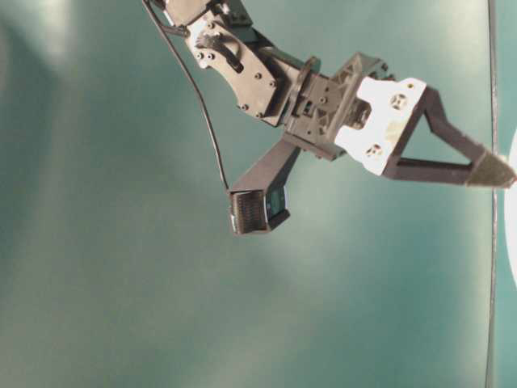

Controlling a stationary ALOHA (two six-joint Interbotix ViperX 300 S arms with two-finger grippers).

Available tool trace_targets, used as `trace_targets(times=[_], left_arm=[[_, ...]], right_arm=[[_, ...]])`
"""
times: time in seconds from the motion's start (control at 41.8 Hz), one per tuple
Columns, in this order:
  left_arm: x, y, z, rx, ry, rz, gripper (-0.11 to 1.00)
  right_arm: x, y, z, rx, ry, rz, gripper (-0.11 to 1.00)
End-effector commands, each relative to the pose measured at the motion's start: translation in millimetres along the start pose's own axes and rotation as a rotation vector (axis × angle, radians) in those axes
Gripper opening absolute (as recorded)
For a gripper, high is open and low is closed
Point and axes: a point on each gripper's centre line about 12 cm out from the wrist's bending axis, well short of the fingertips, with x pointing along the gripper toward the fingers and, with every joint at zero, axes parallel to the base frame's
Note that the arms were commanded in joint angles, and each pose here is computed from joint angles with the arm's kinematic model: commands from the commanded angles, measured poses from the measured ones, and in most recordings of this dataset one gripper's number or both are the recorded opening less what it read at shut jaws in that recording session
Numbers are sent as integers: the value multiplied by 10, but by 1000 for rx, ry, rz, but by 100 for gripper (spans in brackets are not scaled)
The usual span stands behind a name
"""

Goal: Scoop the yellow hexagonal prism block from the bowl with a spoon using the right arm.
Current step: 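Push the spoon under the yellow hexagonal block in the bowl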

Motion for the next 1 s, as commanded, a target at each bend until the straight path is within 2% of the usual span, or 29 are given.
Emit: trace_targets(times=[0.0, 0.98], left_arm=[[13, 7, 38, 4, -12, 3, 0], [13, 7, 36, 2, -11, 3, 0]], right_arm=[[-107, 50, 137, -3, -57, 10, 23], [-236, 80, 261, 11, -143, 16, 23]])
